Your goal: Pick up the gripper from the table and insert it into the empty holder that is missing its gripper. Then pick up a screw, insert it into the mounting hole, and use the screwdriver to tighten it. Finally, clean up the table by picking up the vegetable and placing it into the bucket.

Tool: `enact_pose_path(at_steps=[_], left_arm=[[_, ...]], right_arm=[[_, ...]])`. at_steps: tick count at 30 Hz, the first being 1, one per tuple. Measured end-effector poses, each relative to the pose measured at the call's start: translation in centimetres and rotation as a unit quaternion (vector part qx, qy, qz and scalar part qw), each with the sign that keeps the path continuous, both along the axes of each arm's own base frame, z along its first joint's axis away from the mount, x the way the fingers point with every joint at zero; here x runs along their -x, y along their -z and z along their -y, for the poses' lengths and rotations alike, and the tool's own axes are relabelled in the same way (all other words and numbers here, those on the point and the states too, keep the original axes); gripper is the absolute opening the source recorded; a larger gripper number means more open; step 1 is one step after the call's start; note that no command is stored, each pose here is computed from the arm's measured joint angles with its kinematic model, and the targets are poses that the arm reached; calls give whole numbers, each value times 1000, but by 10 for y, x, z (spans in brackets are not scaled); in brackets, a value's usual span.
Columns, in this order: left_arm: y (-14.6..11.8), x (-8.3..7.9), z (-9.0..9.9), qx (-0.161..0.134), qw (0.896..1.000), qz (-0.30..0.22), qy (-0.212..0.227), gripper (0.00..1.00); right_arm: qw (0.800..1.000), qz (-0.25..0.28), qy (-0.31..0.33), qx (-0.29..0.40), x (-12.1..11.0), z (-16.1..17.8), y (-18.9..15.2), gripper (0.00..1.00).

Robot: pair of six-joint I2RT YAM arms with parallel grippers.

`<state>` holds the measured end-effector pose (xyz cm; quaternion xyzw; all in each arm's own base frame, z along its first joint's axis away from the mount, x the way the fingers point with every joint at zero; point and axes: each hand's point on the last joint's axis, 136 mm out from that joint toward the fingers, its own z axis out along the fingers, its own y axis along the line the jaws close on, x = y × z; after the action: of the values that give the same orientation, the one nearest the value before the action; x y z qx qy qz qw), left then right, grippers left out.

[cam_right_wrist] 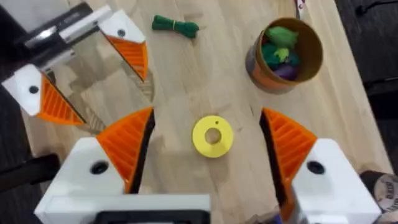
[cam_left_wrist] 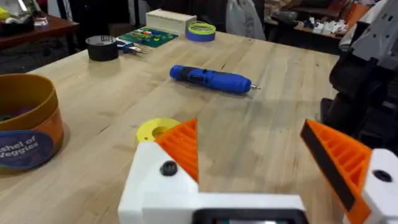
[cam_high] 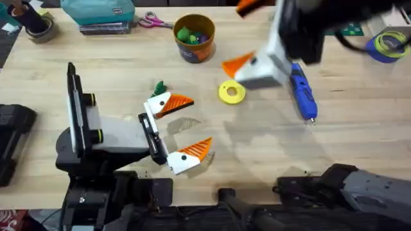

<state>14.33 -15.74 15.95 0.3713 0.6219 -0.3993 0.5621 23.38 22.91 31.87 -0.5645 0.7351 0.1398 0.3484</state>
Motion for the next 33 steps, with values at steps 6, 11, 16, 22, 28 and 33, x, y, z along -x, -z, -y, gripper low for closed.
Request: enact_pose_path(at_steps=[6,11,16,22,28,33], left_arm=[[0,0,0,0,1000,0,0,986],[0,0,0,0,1000,0,0,986],[0,0,0,0,1000,0,0,986],[0,0,0,0,1000,0,0,986],[0,0,0,0,1000,0,0,986],[0,0,0,0,1000,0,0,986]], right_arm=[[999,-29,-29,-26,28,22,32,996],[993,-68,-57,-75,38,34,50,995],[992,-67,-73,-80,37,39,60,994],[990,-43,-110,-75,39,37,61,996],[988,-16,-139,-68,40,36,60,995],[987,-11,-144,-66,40,36,60,996]])
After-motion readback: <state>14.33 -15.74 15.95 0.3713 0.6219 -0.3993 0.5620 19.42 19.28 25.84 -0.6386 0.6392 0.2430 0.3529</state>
